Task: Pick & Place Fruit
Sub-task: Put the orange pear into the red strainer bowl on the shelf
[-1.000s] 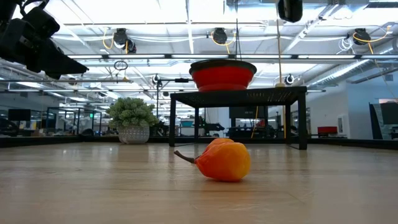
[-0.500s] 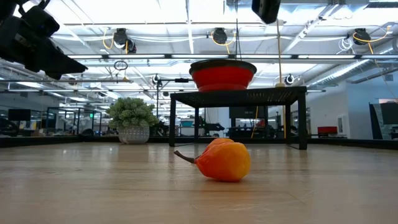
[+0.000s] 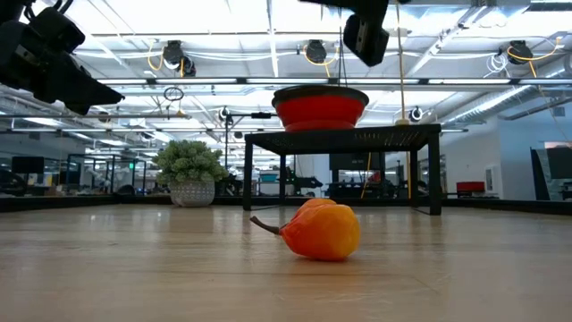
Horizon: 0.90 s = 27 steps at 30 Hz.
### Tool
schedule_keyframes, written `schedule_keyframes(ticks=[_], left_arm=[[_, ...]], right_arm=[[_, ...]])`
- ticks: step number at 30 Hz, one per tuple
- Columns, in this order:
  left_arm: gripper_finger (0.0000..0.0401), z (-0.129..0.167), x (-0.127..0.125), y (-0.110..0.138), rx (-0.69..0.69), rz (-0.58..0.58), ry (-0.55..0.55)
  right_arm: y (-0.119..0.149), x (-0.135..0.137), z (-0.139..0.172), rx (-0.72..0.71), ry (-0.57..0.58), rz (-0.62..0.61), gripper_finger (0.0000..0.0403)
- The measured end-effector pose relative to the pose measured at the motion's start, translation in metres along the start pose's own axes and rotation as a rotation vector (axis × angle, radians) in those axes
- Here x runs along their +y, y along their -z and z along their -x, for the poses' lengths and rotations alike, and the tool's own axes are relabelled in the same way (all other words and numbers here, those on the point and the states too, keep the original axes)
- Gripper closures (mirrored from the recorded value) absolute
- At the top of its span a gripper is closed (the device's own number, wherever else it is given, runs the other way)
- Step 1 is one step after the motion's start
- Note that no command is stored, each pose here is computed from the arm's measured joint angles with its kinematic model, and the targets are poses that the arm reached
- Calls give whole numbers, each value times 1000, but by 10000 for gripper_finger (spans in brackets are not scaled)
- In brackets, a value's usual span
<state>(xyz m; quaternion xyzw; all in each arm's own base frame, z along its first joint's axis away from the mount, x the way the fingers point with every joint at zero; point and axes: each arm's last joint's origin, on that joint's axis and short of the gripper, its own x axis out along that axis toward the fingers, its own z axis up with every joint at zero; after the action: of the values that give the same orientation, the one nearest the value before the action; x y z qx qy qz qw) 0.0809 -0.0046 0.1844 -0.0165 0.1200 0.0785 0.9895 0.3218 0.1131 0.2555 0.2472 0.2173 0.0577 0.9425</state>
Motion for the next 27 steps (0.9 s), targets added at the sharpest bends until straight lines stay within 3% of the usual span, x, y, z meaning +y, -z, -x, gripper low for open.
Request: schedule_keyframes(ticks=[3, 10, 22, 27], left_arm=[[375, 0, 0, 0, 0, -1, 0], [375, 0, 0, 0, 2, -3, 0], [375, 0, 0, 0, 2, -3, 0], [375, 0, 0, 0, 2, 3, 0]], right_arm=[[6, -2, -5, 28, 13, 77, 400], [17, -10, -18, 79, 48, 108, 374], [41, -19, -39, 224, -7, 169, 243], [55, -27, -50, 288, -21, 217, 207]])
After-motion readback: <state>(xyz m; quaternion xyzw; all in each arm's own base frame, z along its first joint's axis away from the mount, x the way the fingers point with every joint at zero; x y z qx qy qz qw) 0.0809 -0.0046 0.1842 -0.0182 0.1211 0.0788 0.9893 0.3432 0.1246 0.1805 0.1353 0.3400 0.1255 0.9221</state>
